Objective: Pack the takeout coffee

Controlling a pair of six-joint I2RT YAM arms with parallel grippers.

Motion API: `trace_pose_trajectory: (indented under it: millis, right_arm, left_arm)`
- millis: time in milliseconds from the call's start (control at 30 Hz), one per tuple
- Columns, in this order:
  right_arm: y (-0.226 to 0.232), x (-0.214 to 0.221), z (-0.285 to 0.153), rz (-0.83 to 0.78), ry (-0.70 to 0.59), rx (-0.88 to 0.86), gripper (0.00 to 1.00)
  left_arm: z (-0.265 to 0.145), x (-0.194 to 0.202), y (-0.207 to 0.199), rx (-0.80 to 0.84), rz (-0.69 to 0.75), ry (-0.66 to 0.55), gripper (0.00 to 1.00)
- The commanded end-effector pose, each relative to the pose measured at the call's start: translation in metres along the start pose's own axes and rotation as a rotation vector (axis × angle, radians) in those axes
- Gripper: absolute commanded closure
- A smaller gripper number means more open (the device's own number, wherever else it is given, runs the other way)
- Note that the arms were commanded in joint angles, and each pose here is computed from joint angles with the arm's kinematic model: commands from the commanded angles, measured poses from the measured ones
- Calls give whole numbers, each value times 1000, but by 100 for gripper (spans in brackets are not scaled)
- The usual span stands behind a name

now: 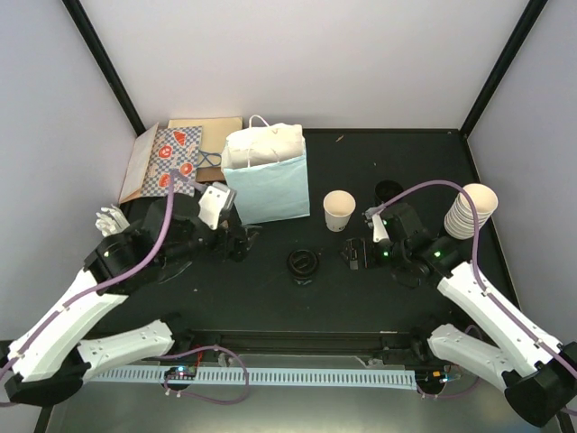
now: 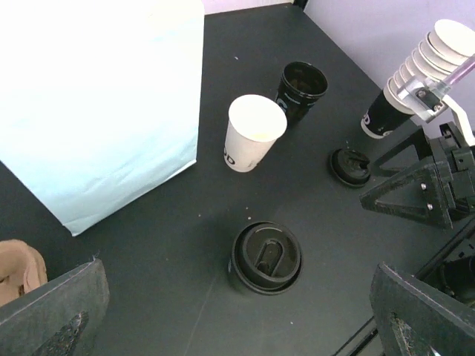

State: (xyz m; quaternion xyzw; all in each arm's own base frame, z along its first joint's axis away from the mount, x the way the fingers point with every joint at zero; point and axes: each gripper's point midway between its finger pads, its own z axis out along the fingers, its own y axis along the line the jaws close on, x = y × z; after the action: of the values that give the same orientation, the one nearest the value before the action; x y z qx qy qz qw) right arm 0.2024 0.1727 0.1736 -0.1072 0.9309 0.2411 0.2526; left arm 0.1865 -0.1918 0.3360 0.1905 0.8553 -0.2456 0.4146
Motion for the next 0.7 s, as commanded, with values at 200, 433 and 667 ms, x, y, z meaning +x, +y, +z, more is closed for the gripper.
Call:
trace_pose_trajectory:
  millis: [200, 433, 667]
  right_arm:
    - [11, 1, -24, -51, 10, -23, 0]
    - [17, 6, -27, -65, 14, -65, 0]
    - [24, 11, -30, -92, 48, -91, 0]
  left_arm:
    - [-6, 29, 4, 93, -155, 63, 1]
    - [-10, 37, 7, 86, -211, 94, 1]
    - [-12, 39, 14, 53, -245, 89, 1]
